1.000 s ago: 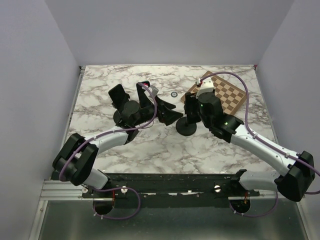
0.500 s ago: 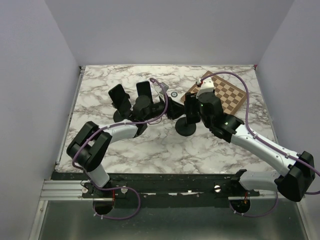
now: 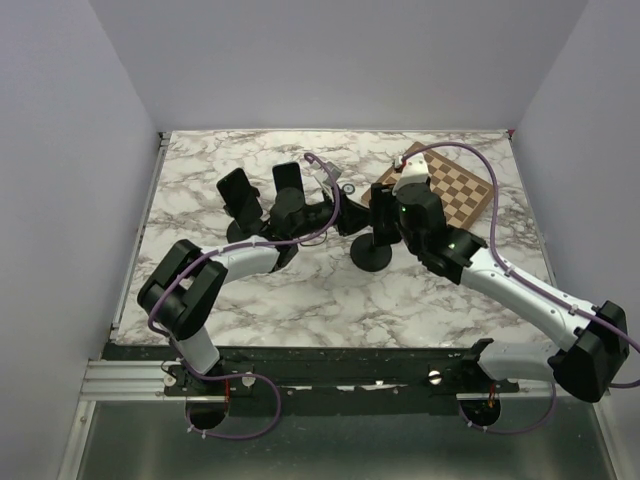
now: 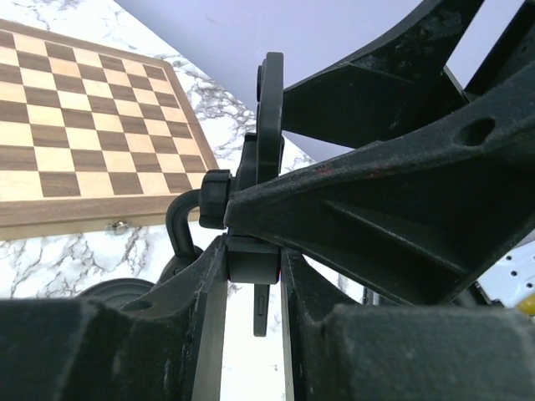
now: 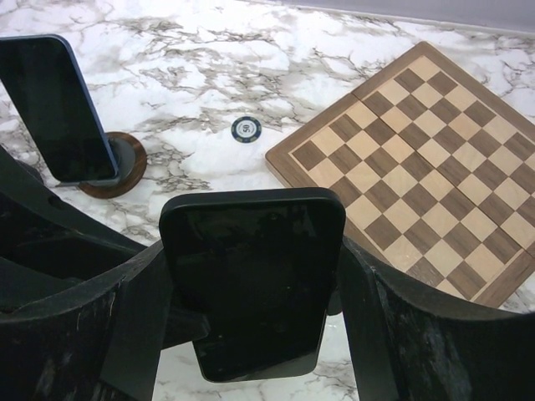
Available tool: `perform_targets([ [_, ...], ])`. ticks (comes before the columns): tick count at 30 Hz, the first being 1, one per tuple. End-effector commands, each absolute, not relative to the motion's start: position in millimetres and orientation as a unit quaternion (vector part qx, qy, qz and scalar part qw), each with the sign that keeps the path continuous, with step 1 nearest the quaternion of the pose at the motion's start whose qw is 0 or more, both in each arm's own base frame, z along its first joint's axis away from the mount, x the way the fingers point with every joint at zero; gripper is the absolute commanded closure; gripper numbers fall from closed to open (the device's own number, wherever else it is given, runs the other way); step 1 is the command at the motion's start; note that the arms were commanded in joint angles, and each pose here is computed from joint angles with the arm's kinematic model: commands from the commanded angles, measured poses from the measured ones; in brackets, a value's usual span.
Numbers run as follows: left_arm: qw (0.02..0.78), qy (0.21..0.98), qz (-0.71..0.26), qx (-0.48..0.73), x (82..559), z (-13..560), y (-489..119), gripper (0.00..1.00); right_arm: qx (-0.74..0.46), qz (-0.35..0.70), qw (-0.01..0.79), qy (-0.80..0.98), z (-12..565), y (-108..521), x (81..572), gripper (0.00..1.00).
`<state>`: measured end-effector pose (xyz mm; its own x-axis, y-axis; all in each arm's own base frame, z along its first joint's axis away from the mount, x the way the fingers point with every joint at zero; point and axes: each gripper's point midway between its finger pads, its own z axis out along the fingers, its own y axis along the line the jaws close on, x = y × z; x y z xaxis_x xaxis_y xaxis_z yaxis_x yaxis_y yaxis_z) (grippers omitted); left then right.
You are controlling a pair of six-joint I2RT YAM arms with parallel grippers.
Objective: Remove the phone from the phone stand
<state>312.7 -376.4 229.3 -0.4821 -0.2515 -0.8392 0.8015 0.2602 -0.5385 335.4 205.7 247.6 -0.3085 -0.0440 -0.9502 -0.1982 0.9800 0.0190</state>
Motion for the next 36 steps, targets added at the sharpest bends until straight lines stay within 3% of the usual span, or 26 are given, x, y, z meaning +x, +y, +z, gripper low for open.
perform_targets([
  [1, 0.469, 0.659, -0.552, 0.201, 320.9, 226.9, -375.3, 1.00, -0.095, 0.051, 0.572, 0.813, 228.6, 212.1, 330.3, 0.99],
  [9, 0.456, 0.682, -0.539, 0.190, 308.7, 200.1, -344.2, 1.00, -0.079, -0.105, 0.637, 0.760, 234.0, 156.0, 337.4, 0.99],
  [20, 0.475, 0.693, -0.523, 0.147, 314.8, 191.5, -300.4, 1.00, -0.082, -0.159, 0.625, 0.760, 231.4, 138.1, 341.3, 0.99],
  [36, 0.509, 0.702, -0.483, 0.124, 318.5, 172.2, -283.2, 1.00, -0.069, -0.171, 0.627, 0.757, 232.3, 131.4, 352.0, 0.99],
])
